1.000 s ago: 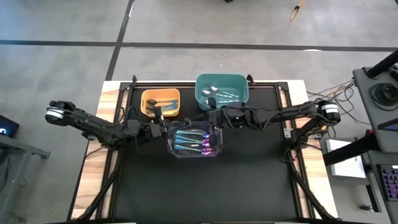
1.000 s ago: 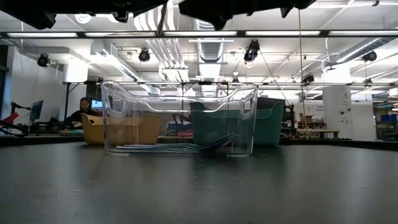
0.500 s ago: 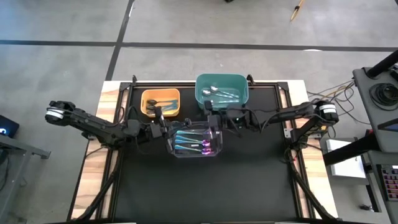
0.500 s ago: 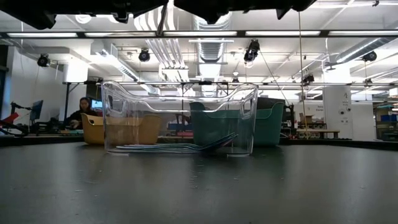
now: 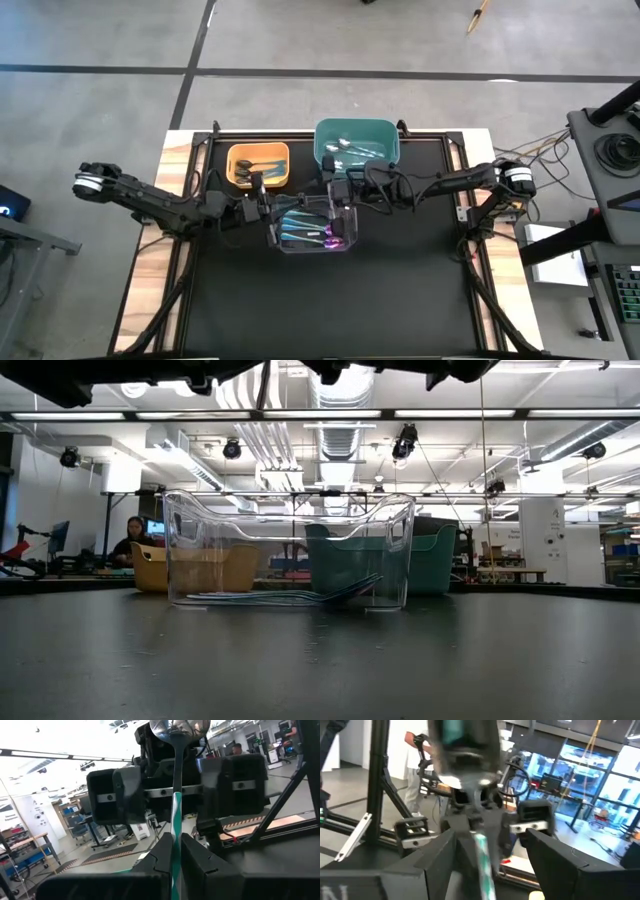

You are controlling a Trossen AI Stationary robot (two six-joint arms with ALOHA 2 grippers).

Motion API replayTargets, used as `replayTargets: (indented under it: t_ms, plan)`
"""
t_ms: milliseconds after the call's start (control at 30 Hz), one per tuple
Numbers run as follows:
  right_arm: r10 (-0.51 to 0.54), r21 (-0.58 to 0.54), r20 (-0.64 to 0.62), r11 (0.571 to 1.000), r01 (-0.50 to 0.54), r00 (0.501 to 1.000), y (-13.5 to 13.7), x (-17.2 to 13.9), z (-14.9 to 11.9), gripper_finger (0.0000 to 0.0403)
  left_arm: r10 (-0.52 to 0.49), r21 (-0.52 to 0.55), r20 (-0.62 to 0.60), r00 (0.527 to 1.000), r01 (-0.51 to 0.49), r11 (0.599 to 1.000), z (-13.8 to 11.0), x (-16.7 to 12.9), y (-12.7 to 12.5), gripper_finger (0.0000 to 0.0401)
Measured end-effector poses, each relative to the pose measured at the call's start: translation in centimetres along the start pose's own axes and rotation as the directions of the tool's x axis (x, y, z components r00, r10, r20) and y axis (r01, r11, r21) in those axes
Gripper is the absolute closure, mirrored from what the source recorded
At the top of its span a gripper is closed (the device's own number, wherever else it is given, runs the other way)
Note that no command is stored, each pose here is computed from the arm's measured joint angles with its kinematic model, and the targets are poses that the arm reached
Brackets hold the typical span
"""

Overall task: Sort silverware by color (type)
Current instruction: Put the blue patterned spoon into the green bin

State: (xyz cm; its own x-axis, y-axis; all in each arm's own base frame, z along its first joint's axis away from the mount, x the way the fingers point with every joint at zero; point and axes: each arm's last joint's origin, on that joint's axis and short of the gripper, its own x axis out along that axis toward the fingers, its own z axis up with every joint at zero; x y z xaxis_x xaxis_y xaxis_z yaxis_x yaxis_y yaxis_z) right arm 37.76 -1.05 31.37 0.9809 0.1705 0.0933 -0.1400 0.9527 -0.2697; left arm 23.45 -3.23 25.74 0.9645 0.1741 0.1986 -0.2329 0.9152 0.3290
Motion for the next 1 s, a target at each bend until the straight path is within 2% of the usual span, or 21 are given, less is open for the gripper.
replayTargets:
  t_ms: [167,300,467,600,700,800,1000]
  plan:
    - [0.004,-0.017,-0.005,1.000,-0.004,1.000,-0.1,0.7,-0.2,0.0189,-0.001,0.000,-0.003,1.000,0.001,1.000,-0.1,0.4,-0.1,0.0395]
    - [0.002,-0.020,0.003,1.000,-0.002,1.000,-0.1,0.8,-0.1,0.0216,0.001,-0.001,-0.002,1.000,-0.001,1.000,0.0,0.4,-0.1,0.0395]
    - [0.003,-0.017,0.000,1.000,-0.003,1.000,-0.1,0.7,-0.1,0.0286,0.003,-0.001,-0.003,1.000,-0.003,1.000,-0.1,0.4,-0.1,0.0395]
    - [0.005,-0.018,0.000,1.000,-0.005,1.000,-0.1,0.7,-0.1,0.0369,0.008,-0.001,-0.005,1.000,-0.008,1.000,-0.1,0.4,0.0,0.0394]
    - [0.006,-0.017,-0.006,1.000,-0.007,1.000,-0.1,0.7,-0.1,0.0385,0.011,-0.005,-0.006,1.000,-0.011,1.000,-0.1,0.4,0.0,0.0387]
    - [0.013,0.004,-0.041,1.000,-0.013,0.999,-0.2,0.9,0.2,0.0387,0.014,-0.003,-0.006,1.000,-0.014,1.000,0.0,0.4,0.1,0.0365]
    - [0.016,0.004,-0.153,1.000,-0.015,0.988,-1.8,1.2,1.5,0.0388,0.066,0.020,-0.003,0.998,-0.066,0.998,0.2,0.3,1.5,0.0282]
